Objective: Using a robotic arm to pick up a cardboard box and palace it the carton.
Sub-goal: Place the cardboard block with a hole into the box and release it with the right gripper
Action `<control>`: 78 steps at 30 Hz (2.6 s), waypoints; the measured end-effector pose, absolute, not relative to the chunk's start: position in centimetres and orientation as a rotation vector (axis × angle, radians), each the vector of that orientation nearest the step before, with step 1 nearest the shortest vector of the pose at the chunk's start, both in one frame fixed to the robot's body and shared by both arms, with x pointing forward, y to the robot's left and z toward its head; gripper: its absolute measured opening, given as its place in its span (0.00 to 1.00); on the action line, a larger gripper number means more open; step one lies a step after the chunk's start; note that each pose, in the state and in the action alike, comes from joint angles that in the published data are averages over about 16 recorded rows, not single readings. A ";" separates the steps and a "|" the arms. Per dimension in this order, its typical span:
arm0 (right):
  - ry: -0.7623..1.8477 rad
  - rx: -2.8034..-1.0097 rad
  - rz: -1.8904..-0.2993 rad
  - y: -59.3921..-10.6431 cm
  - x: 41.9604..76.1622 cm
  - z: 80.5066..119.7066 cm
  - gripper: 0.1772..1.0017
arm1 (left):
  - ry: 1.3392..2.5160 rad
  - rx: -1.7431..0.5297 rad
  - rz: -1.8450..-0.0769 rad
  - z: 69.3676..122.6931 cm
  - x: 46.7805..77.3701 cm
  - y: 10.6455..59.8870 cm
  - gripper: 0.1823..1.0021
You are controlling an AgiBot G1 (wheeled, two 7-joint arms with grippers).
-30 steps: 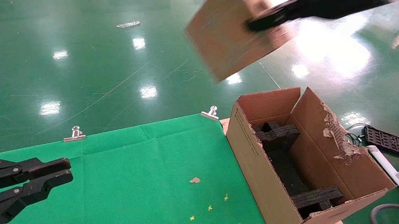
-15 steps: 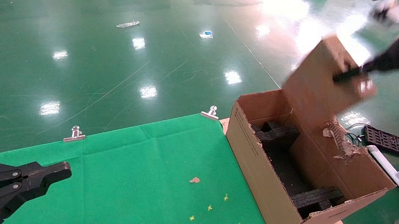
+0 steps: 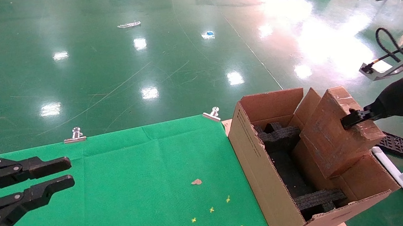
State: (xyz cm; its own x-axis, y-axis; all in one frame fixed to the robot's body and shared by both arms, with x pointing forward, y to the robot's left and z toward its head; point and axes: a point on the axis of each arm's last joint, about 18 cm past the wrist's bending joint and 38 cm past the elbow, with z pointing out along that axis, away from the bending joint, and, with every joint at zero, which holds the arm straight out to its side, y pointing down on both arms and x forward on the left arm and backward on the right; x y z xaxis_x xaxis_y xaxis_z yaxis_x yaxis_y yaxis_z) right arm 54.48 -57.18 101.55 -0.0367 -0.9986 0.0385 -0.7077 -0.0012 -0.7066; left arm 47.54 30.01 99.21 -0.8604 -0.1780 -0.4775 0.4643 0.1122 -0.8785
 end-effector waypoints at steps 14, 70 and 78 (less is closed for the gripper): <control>1.900 -1.782 -0.762 -56.6 58.4 95.9 0.17 | 1.925 0.277 -1.799 99.2 47.5 30.0 0.40; 1.842 -1.892 -0.847 -55.4 63.8 84.9 0.43 | 1.925 0.277 -1.799 99.2 47.5 30.0 1.00; 1.843 -1.891 -0.846 -55.3 63.8 84.9 0.66 | 1.925 0.277 -1.799 99.2 47.5 30.0 1.00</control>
State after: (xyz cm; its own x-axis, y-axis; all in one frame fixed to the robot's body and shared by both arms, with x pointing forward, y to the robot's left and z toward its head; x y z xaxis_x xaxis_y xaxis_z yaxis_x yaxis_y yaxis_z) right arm 63.79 -55.31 84.92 -0.0337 -0.9861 0.1627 -0.7664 -0.0789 -0.6375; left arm 47.54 30.01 99.21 -0.8604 -0.1780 -0.4775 0.4643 0.1122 -0.8785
